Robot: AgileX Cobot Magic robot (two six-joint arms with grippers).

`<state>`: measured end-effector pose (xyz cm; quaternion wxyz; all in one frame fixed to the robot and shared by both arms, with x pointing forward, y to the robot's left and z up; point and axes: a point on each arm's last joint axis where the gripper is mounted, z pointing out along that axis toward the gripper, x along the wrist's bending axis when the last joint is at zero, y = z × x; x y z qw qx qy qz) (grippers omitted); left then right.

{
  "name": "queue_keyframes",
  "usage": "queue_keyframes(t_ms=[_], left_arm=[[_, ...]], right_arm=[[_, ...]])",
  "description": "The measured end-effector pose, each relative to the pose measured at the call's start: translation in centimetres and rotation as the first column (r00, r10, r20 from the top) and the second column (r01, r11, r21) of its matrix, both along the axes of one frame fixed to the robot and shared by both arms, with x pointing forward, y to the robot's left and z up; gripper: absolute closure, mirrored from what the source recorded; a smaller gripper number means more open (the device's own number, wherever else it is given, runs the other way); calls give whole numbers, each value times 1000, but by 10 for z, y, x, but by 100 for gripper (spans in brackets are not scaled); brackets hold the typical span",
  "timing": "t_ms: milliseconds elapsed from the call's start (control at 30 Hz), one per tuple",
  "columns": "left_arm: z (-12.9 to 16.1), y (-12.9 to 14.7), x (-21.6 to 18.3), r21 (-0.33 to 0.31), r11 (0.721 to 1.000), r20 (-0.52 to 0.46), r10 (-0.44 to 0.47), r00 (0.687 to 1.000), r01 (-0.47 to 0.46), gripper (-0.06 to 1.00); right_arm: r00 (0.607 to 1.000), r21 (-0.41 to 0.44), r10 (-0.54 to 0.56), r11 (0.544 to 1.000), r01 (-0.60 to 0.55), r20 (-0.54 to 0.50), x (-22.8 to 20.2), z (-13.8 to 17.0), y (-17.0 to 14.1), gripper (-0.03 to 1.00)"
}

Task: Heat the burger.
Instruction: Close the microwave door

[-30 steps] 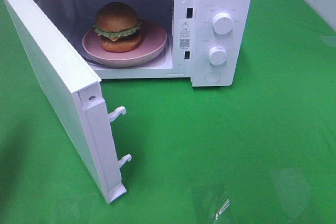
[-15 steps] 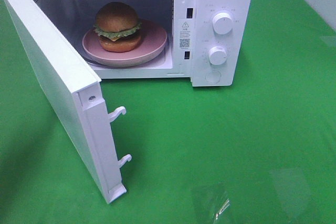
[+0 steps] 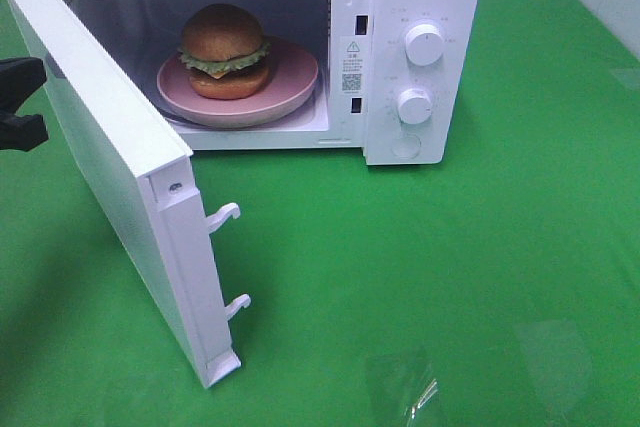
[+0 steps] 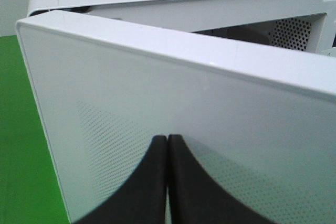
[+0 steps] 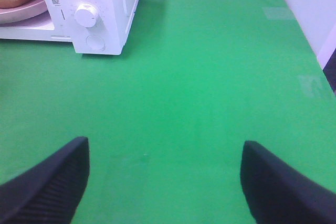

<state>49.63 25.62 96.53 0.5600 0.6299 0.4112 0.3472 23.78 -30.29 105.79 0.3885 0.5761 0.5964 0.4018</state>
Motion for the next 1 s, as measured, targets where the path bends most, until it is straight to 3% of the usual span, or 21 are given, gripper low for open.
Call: queue_keyframes(t_ms=[367,500,600,1000], left_arm=[[-10,-14,6,1,999,-42,-50,998,51,94],[-14,-34,12,24,992,-44,-122,992,123,94],[-14,-38,14,24,992,-45,-126,991,128,94],[-16,-70,28,-28,990,-47,-141,989,140,94]], right_arm=[[1000,0,0,1000,0,0,0,0,0,21],[1000,0,0,1000,0,0,0,0,0,21],[1000,0,0,1000,0,0,0,0,0,21],[1000,0,0,1000,0,0,0,0,0,21]])
